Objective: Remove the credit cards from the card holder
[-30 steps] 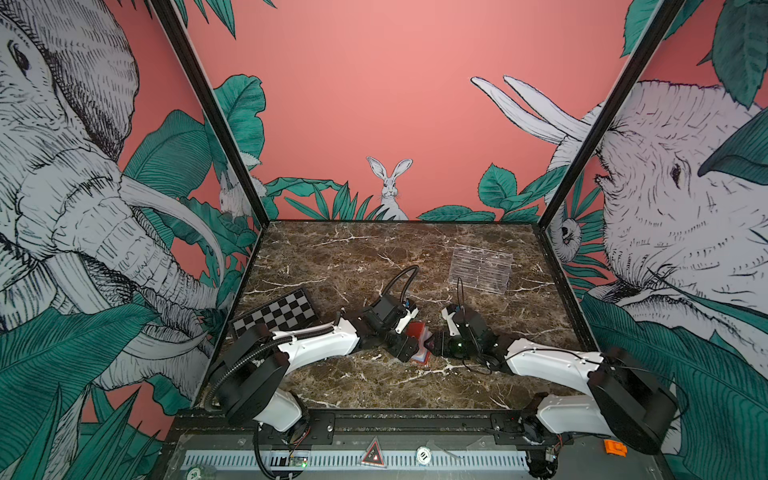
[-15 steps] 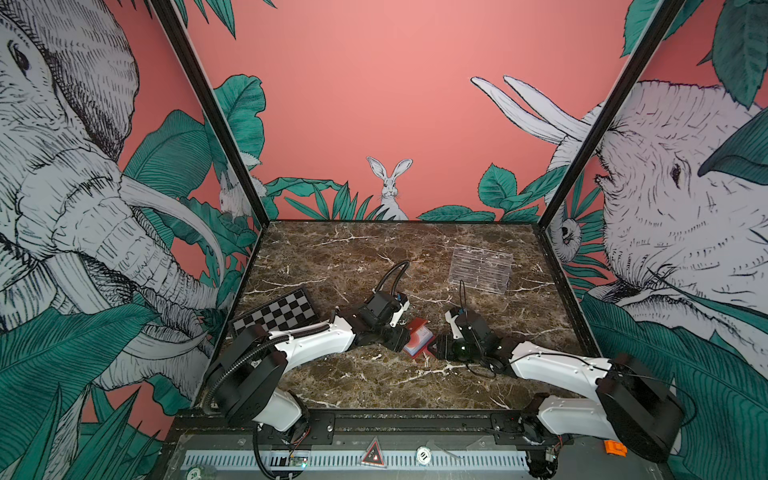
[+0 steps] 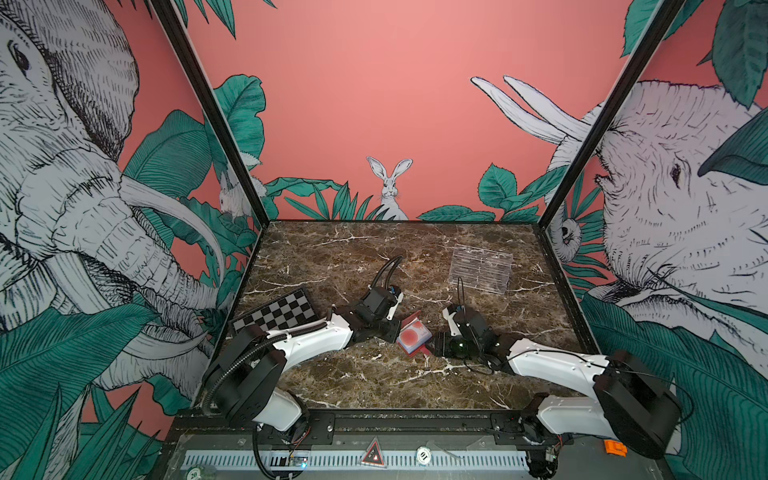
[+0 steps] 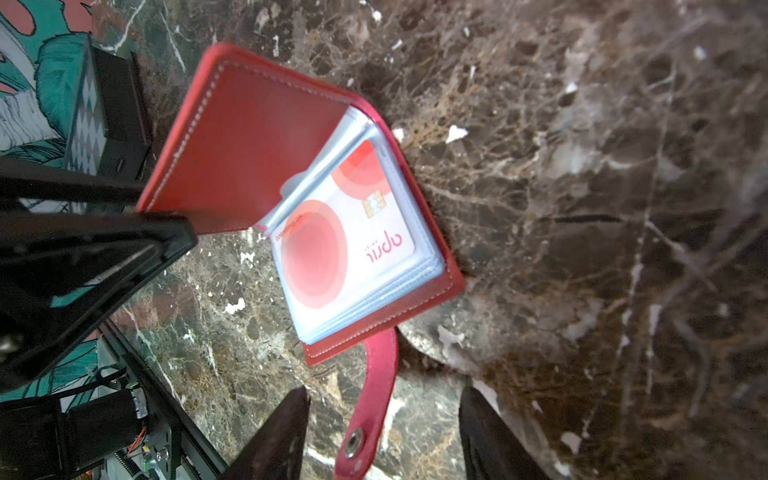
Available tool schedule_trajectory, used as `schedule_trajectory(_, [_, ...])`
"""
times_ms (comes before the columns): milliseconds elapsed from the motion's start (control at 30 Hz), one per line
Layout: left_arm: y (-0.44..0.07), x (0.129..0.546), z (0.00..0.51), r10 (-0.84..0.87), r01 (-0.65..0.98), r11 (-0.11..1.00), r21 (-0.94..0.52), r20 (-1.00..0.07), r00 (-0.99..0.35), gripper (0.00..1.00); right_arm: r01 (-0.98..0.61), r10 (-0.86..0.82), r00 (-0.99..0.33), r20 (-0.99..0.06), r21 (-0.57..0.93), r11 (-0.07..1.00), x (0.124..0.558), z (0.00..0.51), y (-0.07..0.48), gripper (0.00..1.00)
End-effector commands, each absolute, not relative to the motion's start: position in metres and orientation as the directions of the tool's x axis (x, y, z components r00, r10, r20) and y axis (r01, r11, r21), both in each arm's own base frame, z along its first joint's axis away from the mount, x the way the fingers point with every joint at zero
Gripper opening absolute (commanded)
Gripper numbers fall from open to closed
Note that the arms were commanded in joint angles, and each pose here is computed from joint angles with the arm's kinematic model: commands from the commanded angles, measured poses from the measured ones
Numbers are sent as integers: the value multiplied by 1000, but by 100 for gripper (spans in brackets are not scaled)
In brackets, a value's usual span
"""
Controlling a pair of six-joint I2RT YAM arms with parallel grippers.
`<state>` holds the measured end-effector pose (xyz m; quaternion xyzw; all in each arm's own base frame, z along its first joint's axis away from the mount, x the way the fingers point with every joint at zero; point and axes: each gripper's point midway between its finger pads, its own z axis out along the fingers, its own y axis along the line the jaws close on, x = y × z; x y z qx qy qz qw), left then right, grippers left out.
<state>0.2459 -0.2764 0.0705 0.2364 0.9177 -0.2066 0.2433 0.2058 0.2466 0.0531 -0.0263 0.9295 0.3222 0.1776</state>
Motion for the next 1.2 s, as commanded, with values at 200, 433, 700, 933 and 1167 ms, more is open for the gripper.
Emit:
schedule_trajectory(200, [-275, 254, 84, 193, 428, 819, -382, -520, -832, 0, -184, 126, -895, -429, 610, 770, 229, 84, 255, 60])
schedule_trajectory(433, [-279, 247, 85, 23, 292, 784, -548, -444, -896, 0, -117, 247, -856, -454, 636, 763, 247, 96, 252, 61])
schedule_trajectory(700, [-280, 238, 80, -130, 148, 721, -677, -342, -931, 0, -109, 248, -870, -426, 657, 746, 258, 96, 269, 56])
schedule_trajectory(933, [-271, 227, 65, -213, 52, 692, -720, -273, -938, 0, -123, 208, -904, -374, 693, 710, 267, 85, 298, 42])
schedule_trajectory(1167, [-268, 220, 54, -258, -16, 664, -747, -210, -943, 0, -149, 154, -924, -349, 701, 697, 270, 82, 322, 32])
